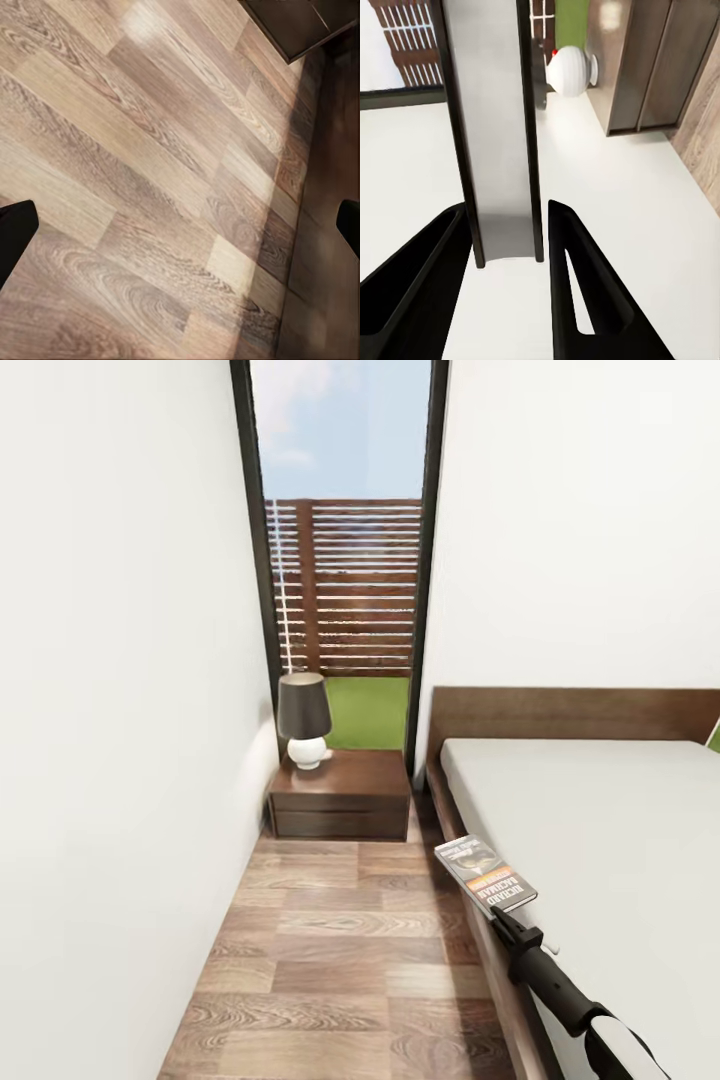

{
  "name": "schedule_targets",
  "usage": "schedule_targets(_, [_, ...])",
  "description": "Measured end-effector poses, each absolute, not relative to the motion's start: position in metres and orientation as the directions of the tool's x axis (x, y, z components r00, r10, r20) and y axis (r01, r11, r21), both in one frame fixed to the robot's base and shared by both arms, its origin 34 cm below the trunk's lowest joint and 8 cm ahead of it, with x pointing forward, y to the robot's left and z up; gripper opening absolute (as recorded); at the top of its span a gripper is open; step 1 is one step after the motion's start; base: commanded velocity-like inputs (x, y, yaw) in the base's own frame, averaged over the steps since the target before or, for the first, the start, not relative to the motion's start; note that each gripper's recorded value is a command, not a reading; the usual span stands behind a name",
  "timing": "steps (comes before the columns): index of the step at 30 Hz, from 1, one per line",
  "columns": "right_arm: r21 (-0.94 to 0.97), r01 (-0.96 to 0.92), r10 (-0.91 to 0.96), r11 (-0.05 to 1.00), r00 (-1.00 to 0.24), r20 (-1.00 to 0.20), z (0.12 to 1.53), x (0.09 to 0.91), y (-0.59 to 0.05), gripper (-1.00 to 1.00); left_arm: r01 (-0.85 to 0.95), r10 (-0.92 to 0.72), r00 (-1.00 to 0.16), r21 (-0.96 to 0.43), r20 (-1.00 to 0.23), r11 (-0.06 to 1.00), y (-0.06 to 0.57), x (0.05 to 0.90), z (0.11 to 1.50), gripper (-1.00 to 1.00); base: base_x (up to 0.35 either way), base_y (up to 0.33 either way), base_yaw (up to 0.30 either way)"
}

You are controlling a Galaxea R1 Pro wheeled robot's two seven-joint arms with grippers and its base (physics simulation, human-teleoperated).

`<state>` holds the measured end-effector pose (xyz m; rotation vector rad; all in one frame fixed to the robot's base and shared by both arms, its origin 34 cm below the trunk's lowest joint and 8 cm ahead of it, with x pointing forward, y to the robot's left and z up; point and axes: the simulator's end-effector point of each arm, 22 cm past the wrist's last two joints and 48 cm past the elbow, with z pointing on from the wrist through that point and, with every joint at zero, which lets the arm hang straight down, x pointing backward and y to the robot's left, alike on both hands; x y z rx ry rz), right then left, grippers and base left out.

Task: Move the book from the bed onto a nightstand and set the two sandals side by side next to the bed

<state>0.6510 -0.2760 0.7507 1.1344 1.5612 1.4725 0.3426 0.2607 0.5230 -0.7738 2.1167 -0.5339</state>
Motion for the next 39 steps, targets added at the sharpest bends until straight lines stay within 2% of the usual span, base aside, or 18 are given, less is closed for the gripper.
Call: schedule_targets(39, [0.991,0.129,0.927,-0.031,-0.368,0.077,0.751,0.6514,-0.2768,-1.0,-0.342,-0.683,-0.489,-0.601,-0.543,0.722,0.2607,0.3431,0.5236,1.0,0.244,-0.001,0.0])
